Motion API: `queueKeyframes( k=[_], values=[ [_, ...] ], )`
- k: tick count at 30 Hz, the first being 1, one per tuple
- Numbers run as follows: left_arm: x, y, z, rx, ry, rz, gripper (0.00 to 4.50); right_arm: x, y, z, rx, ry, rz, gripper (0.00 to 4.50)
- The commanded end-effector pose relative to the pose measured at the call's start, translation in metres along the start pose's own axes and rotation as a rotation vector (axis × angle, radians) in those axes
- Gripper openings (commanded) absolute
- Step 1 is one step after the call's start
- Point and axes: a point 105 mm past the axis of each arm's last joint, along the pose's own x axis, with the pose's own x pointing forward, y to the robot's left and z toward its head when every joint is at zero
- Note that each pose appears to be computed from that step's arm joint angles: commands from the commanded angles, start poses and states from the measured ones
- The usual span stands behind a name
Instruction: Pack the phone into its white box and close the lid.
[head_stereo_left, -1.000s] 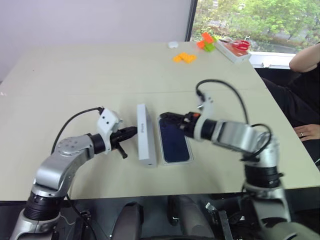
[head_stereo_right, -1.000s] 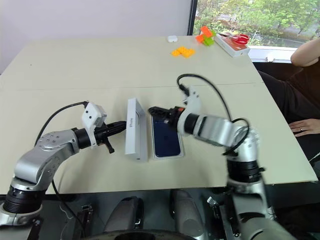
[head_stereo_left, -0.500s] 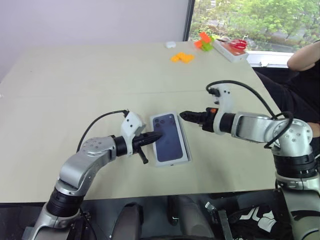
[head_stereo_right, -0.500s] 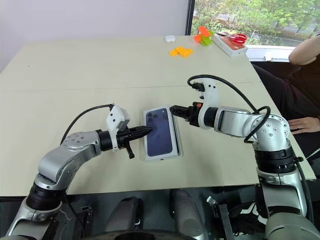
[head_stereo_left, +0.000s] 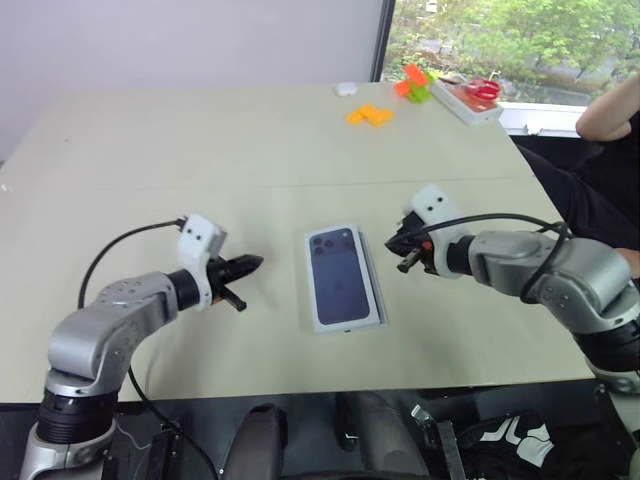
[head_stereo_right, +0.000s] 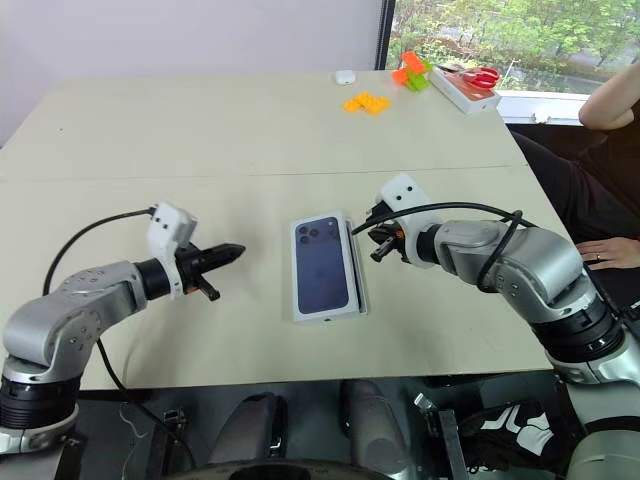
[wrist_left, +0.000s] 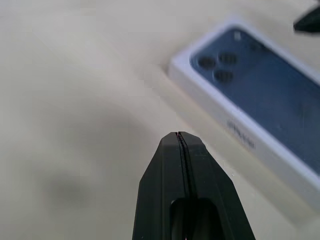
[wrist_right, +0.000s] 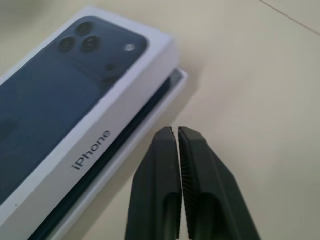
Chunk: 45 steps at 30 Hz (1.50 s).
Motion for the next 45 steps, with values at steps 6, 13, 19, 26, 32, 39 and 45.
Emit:
queueKeyframes(
  k=[6, 13, 19, 26, 32, 39, 45],
  values=[
    [0.025, -0.037, -0.005, 0.107, 0.053, -0.111, 0.0, 0.0, 0.011, -0.001, -0.138, 0.009, 0.034, 0.02],
    [0.039, -0.048, 0.004, 0.111, 0.015, -0.144, 0.0, 0.001, 0.024, -0.004, -0.152, 0.017, 0.077, 0.02],
    [0.043, -0.059, 0.017, 0.082, -0.05, -0.184, 0.0, -0.001, 0.026, -0.006, -0.156, 0.025, 0.09, 0.02],
    [0.045, -0.067, 0.023, 0.07, -0.084, -0.206, 0.0, 0.0, 0.027, -0.01, -0.155, 0.037, 0.09, 0.02],
    [0.044, -0.071, 0.028, 0.054, -0.102, -0.226, 0.0, 0.001, 0.025, -0.014, -0.141, 0.048, 0.085, 0.02],
    [0.043, -0.071, 0.019, 0.068, -0.066, -0.227, 0.0, 0.001, 0.027, -0.018, -0.138, 0.061, 0.092, 0.02],
    [0.036, -0.057, 0.012, 0.084, -0.039, -0.183, 0.0, -0.006, 0.018, -0.019, -0.165, 0.059, 0.058, 0.02]
  ],
)
